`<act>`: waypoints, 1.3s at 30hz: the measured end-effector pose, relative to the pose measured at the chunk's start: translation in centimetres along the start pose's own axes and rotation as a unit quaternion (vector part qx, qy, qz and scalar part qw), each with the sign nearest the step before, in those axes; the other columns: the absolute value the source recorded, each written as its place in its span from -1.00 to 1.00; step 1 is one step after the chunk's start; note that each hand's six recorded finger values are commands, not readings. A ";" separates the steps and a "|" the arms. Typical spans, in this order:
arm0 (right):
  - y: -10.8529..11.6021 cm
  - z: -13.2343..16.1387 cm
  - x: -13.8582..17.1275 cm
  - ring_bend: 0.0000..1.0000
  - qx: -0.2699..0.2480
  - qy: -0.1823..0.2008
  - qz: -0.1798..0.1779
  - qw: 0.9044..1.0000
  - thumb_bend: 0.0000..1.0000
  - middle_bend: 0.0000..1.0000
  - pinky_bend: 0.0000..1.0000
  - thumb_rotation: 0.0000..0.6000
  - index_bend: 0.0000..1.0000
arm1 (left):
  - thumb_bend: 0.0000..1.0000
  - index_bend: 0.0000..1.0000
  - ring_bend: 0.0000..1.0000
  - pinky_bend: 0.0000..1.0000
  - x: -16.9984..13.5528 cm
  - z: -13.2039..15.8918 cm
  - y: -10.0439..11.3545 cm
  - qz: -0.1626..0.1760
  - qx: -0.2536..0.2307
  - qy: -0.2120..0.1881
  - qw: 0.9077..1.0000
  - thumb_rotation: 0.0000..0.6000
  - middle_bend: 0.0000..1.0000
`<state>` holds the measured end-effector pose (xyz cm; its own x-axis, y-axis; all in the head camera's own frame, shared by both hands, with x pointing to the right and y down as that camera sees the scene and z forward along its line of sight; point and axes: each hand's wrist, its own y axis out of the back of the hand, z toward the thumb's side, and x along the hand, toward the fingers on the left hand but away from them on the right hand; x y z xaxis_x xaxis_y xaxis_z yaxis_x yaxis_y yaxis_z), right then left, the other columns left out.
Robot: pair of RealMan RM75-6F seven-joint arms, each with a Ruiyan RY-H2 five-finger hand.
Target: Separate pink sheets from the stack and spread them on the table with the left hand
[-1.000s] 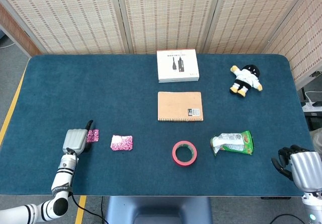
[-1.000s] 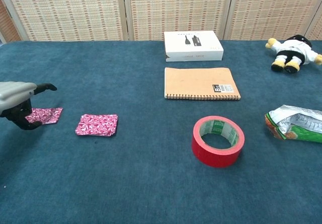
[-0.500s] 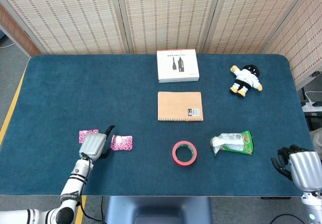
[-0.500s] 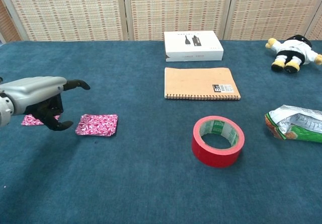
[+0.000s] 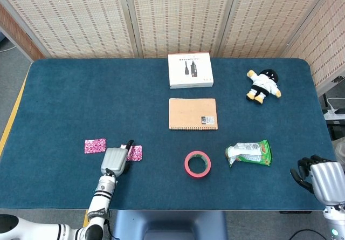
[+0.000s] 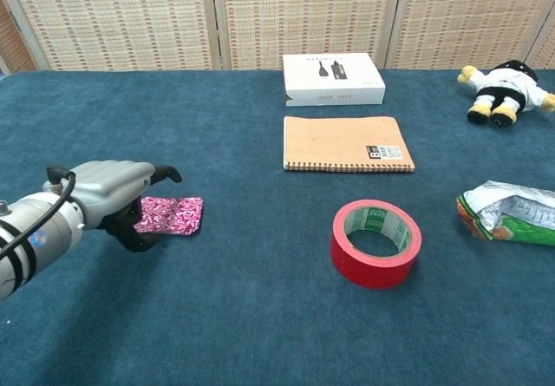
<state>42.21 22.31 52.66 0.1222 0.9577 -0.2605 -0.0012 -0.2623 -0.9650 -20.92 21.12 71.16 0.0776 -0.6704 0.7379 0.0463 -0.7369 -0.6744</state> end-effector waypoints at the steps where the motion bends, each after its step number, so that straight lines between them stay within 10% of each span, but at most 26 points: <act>1: 0.0 0.0 0.0 0.32 0.000 0.000 0.000 1.000 -0.66 0.57 0.68 1.00 0.71 | -0.28 -0.71 1.00 1.00 0.1 0.1 -0.1 0.000 0.002 0.003 1.000 1.00 1.00; 39: -0.2 0.2 -0.1 0.32 -0.001 0.003 0.009 1.000 -0.66 0.57 0.68 1.00 0.71 | -0.31 -0.46 1.00 1.00 1.6 1.2 -1.1 0.010 0.013 0.031 0.999 1.00 1.00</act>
<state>42.05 22.32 52.87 0.1285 0.9519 -0.2782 -0.0007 -0.2804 -0.9599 -19.62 20.93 73.03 0.0175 -0.6901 0.7235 0.0704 -0.7210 -0.6894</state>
